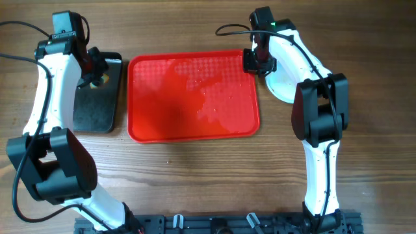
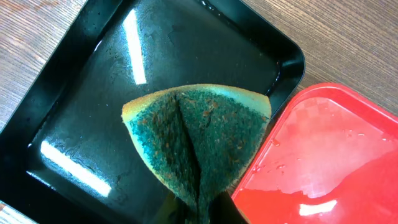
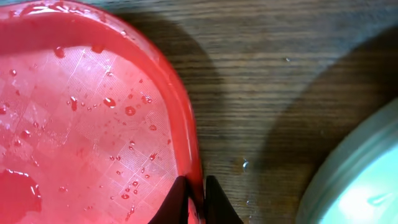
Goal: Clean dirty plates on tray and stack at the side
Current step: 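Place the sponge on the black tray with the left gripper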
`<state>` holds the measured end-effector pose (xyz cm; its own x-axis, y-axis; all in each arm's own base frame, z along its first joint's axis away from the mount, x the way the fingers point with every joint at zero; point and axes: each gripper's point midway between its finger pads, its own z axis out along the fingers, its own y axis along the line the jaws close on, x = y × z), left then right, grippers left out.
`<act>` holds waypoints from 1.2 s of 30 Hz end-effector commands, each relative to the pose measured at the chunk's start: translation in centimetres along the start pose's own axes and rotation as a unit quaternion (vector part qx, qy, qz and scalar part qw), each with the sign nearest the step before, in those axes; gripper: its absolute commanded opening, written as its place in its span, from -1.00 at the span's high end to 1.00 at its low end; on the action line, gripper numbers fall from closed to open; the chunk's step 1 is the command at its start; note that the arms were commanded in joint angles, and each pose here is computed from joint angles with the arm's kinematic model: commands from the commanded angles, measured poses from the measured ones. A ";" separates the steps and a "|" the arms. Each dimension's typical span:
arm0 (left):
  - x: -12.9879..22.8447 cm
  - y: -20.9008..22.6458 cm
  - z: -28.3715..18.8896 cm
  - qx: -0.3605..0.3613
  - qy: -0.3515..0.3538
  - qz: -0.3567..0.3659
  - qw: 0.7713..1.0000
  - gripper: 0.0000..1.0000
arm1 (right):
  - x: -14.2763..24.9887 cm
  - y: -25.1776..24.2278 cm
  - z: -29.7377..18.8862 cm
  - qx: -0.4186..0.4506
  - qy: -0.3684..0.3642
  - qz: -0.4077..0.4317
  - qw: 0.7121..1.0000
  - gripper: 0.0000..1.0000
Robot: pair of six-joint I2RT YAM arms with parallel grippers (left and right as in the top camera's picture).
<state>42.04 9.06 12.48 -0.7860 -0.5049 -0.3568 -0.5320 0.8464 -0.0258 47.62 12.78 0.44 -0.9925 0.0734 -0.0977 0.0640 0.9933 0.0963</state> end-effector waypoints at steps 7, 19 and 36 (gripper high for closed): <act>-0.1 0.2 0.2 -0.005 -0.001 0.007 1.000 0.88 | 1.7 -2.5 2.6 0.066 0.025 0.094 0.993 0.91; -0.1 0.2 0.2 -0.005 -0.001 0.068 0.998 0.92 | -0.9 -0.7 -4.7 0.020 -0.048 0.009 0.999 -0.23; 2.7 6.4 10.5 -0.049 0.119 0.065 0.990 -0.99 | -1.5 0.5 -16.7 -0.012 -0.157 -0.043 0.987 -0.53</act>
<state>40.01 13.95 1.73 -0.9088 -0.4005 -0.1167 -0.4123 0.9051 0.1039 47.25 11.87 17.07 -0.9155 0.0349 -0.4008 -0.0137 0.9930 0.1177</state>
